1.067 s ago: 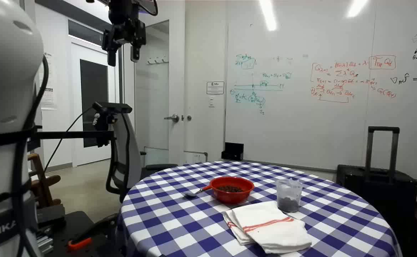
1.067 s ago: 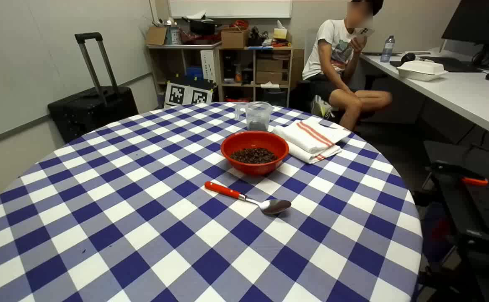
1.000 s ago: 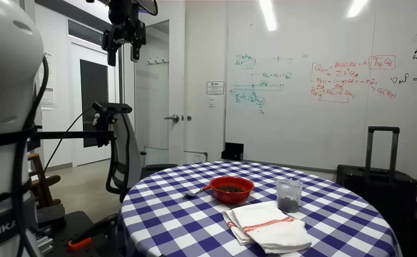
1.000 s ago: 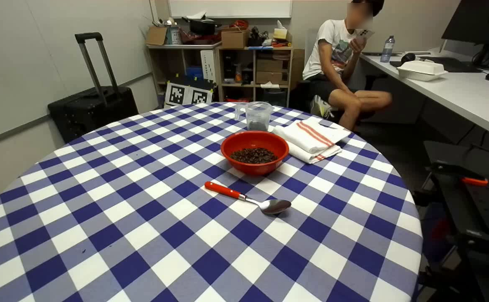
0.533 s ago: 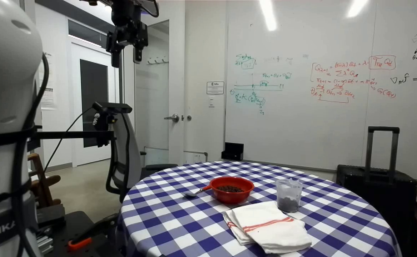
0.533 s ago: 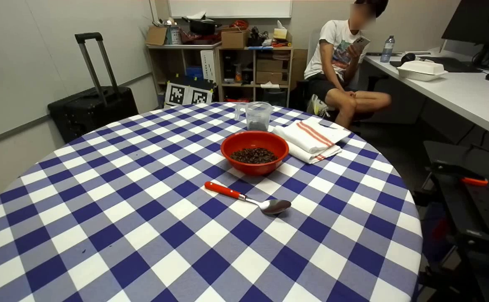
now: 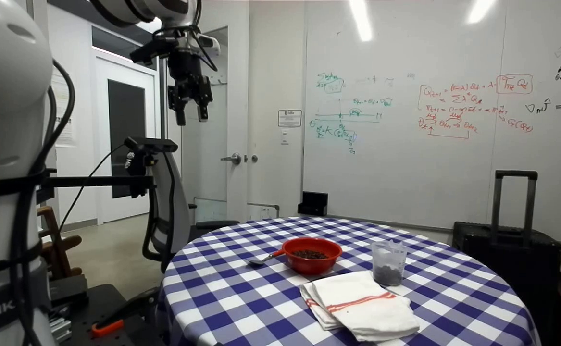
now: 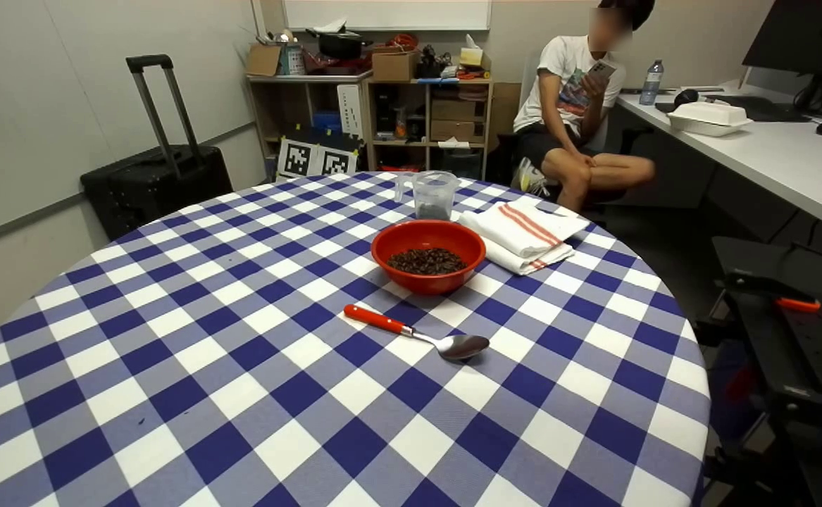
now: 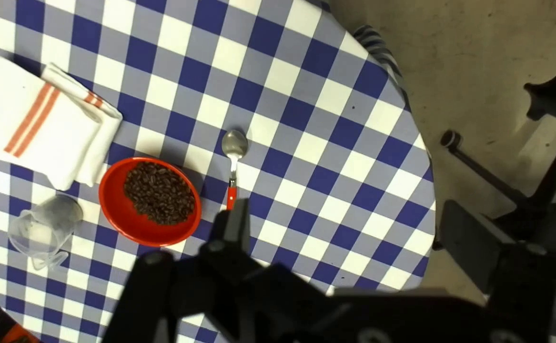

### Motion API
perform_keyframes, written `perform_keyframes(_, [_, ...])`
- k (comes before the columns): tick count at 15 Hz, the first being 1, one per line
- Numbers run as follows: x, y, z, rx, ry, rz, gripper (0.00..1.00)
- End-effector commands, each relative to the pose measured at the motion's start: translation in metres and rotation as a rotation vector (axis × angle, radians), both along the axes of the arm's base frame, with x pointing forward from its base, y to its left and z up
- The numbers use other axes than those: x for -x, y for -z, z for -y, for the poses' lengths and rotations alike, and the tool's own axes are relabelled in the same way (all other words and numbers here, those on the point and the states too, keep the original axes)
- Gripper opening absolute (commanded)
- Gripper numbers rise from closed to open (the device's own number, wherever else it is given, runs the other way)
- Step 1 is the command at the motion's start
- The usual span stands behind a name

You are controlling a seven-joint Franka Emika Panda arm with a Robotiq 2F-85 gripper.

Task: Use the spoon to scoop up the contents in the bowl

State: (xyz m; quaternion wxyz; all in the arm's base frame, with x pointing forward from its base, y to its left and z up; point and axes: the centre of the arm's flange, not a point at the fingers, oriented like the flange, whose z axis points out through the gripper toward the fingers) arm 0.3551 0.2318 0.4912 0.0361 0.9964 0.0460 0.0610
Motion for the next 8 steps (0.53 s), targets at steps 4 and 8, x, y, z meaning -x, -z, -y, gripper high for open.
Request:
perform_keyframes(4, [-0.096, 0.074, -0.02, 0.124, -0.012, -0.014, 1.0])
perform_keyframes(8, [-0.153, 0.103, 0.005, 0.132, 0.015, -0.079, 1.0])
